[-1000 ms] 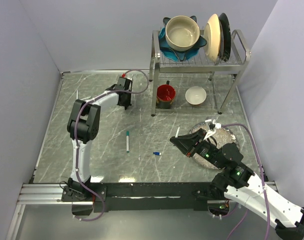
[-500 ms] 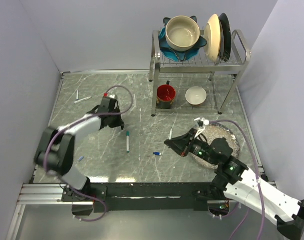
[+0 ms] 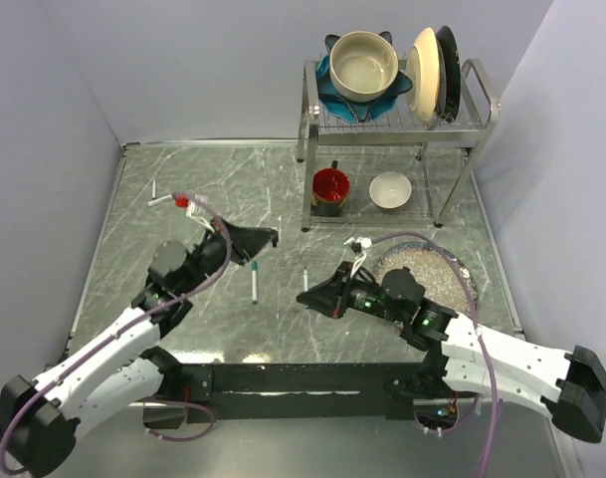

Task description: Insert the pens into the pen caps

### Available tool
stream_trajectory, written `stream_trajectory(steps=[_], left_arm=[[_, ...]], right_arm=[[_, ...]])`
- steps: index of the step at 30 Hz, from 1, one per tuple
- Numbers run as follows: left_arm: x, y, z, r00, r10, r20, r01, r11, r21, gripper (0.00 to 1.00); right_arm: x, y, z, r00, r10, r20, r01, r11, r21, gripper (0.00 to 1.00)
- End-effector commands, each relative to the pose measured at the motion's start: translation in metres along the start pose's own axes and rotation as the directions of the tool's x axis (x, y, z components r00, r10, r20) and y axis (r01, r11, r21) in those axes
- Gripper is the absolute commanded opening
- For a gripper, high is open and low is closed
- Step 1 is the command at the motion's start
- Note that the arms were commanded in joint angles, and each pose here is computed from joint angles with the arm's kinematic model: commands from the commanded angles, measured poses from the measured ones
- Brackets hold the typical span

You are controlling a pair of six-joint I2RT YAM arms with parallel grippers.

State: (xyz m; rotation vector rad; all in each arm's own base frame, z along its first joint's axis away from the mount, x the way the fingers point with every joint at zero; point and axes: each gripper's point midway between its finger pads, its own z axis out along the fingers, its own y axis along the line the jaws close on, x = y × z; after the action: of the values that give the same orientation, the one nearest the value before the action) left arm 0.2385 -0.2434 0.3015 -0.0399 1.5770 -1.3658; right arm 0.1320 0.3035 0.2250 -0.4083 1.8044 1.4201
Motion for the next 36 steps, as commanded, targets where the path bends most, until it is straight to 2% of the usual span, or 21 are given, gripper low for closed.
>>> stream_trajectory(steps=[1, 10, 36], left_arm=[[-0.019, -0.061, -0.016, 0.989, -0.076, 0.129, 0.044, 0.971, 0.237, 0.01], [-0.007, -0.088, -0.024, 0.984, -0.138, 0.110, 0.089, 0.928, 0.363, 0.01], [0.006, -0.093, -0.024, 0.990, -0.121, 0.078, 0.085, 0.927, 0.366, 0.01]], right_arm=[[-0.034, 0.045, 0.012, 0.993, -0.016, 0.116, 0.033, 0.989, -0.146, 0.00], [-0.035, 0.058, 0.022, 0.990, -0.034, 0.140, 0.061, 0.980, -0.189, 0.00], [-0.036, 0.075, 0.025, 0.986, -0.075, 0.147, 0.104, 0.974, -0.203, 0.00]])
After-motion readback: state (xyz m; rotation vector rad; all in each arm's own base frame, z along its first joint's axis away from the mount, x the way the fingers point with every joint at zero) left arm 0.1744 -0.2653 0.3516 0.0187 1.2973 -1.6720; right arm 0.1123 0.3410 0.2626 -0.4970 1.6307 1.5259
